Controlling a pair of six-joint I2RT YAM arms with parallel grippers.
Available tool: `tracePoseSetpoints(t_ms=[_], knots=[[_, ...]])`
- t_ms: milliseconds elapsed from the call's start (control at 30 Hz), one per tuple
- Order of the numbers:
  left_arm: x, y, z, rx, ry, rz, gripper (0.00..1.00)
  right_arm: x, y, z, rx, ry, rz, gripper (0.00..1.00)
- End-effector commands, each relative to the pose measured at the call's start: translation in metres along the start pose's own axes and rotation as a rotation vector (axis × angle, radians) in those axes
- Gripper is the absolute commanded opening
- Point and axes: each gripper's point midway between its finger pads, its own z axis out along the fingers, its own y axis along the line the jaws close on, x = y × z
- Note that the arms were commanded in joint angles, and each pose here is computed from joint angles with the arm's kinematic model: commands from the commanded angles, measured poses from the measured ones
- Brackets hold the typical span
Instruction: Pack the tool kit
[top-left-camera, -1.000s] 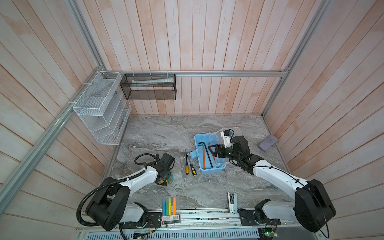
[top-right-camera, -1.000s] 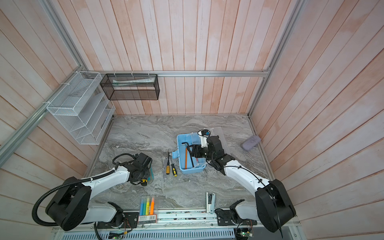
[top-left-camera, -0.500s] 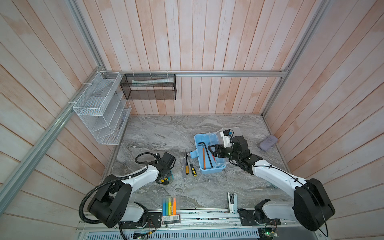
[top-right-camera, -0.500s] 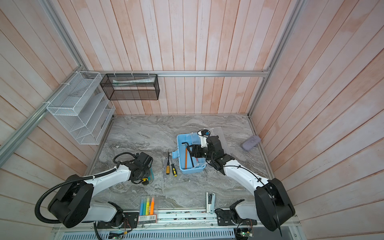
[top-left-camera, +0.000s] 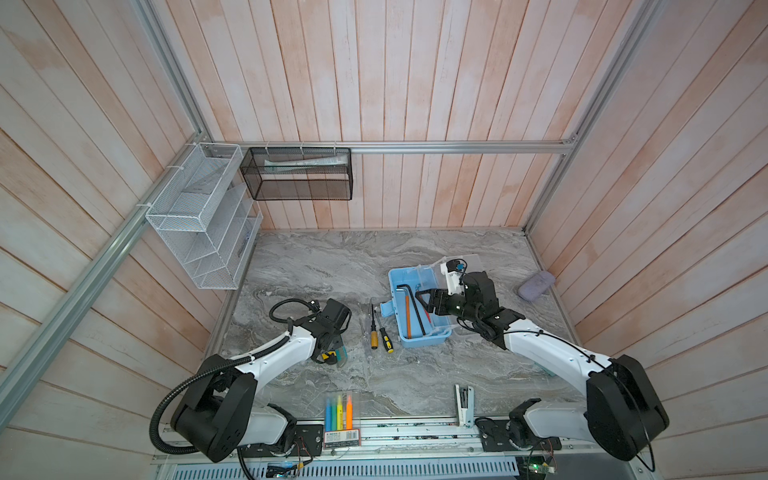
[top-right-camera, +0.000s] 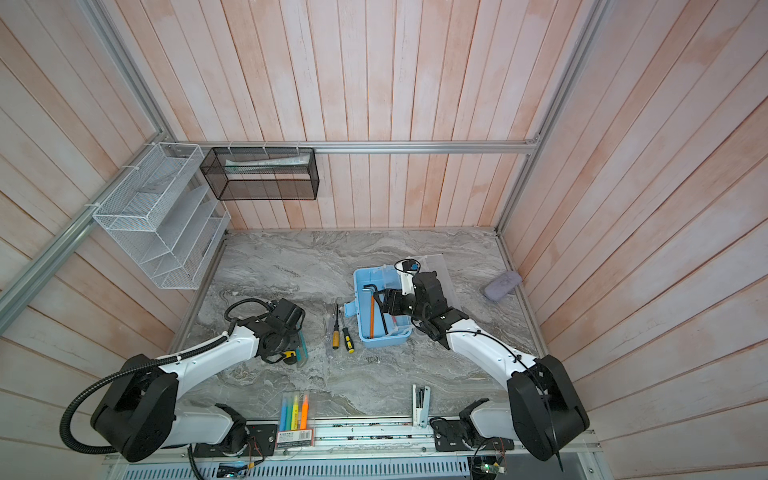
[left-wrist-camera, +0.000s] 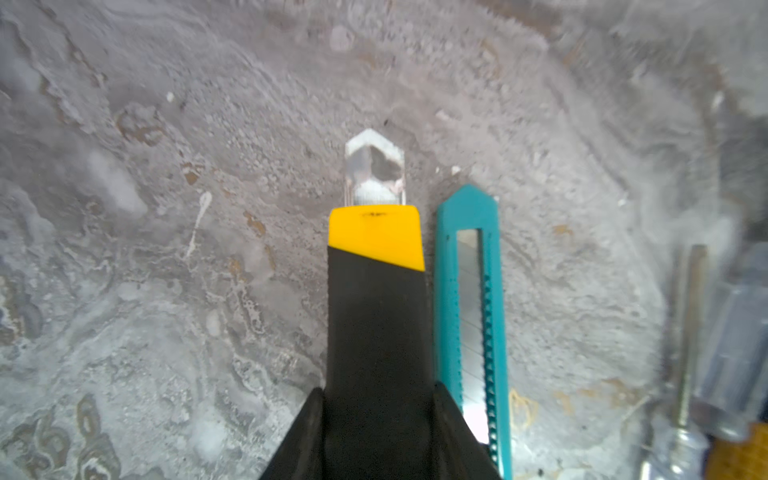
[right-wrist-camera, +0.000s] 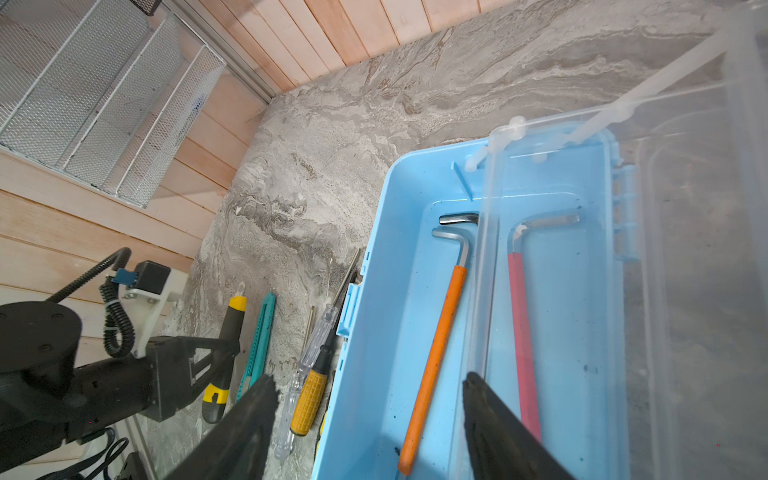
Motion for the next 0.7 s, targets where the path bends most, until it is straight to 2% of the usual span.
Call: tracePoseSetpoints(t_ms=[0, 167, 333, 433, 667], knots=[[-0.023, -0.007, -0.025, 0.044, -0.068, -0.027, 0.0, -0.019, 0.006, -0.008, -0.016, -0.059, 0.009, 0.71], [-0.047, -0.063, -0.067, 0.275, -0.151, -0.053, 0.0, -0.035, 0.0, -0.024, -0.01, -0.127, 0.048, 0.71], [-0.061, -0.149, -0.109, 0.459, -0.239, -0.006, 0.0, -0.061, -0.012, -0.051, 0.065, -0.256, 0.057, 0.7], [-0.069, -0.194, -0.12, 0.557, -0.261, 0.015, 0.0, -0.073, -0.016, -0.068, 0.092, -0.316, 0.058, 0.7], [-0.087, -0.279, -0.142, 0.745, -0.272, 0.049, 0.0, -0.078, -0.021, -0.085, 0.125, -0.342, 0.055, 0.7]])
